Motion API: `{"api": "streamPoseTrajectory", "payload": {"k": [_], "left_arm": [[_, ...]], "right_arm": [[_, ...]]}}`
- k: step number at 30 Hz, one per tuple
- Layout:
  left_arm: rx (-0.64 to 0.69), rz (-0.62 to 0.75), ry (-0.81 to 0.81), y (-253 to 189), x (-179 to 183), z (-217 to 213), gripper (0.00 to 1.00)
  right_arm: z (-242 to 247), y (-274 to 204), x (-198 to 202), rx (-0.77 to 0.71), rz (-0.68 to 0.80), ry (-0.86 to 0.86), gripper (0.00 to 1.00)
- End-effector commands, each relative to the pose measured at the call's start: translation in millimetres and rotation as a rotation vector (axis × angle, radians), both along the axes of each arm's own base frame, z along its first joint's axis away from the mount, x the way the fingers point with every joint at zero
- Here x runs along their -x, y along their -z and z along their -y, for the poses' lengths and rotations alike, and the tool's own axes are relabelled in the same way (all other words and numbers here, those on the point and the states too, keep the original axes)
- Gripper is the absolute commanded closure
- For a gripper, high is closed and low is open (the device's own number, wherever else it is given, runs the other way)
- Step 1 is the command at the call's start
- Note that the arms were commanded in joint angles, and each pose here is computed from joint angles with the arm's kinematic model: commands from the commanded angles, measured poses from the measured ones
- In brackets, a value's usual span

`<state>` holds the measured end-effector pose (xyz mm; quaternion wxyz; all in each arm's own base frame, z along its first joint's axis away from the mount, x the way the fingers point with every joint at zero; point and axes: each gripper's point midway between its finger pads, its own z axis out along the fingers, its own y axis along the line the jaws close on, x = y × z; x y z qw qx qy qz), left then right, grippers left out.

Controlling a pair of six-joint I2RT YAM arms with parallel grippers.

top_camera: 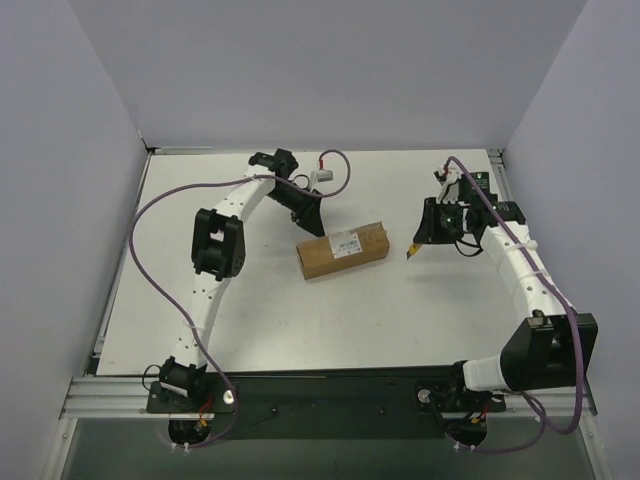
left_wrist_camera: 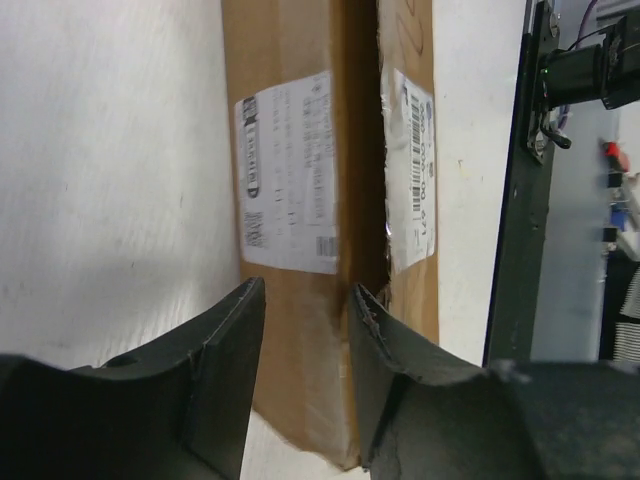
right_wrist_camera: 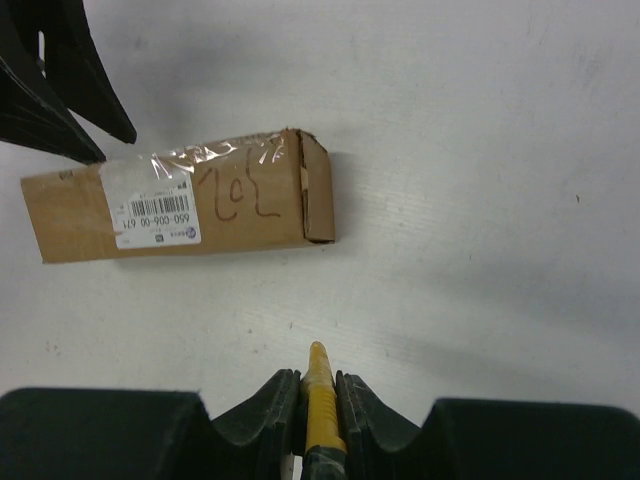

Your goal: Unpack the express box

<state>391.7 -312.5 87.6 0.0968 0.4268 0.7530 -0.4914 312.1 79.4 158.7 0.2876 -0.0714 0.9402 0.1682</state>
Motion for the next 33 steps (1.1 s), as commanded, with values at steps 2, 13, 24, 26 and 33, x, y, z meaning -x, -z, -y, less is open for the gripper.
{"api": "streamPoseTrajectory", "payload": {"k": [2, 13, 24, 26, 33], "left_arm": [[-0.033, -0.229, -0.075, 26.0, 8.0, -17.7, 0.49], [-0.012, 0.028, -0.281, -31.3, -64.3, -51.1, 0.33], [0.003, 0.092, -0.167, -45.2, -30.0, -1.2, 0.25], [-0.012, 0.126, -0.156, -34.9, -30.7, -0.4, 0.25], [-0.12, 0.175, -0.16, 13.6, -17.7, -14.8, 0.2]], "right_arm": [[1.7, -11.3, -34.6, 0.0, 0.047, 0.0, 1.0], [-3.7, -8.3, -105.4, 0.003, 0.112, -0.02, 1.0], [-57.2, 31.1, -122.7, 0.099, 0.13, -0.16, 1.0], [-64.6, 37.1, -117.7, 0.109, 0.125, -0.203, 1.0], [-97.2, 51.0, -84.5, 0.12, 0.105, -0.362, 1.0]]}}
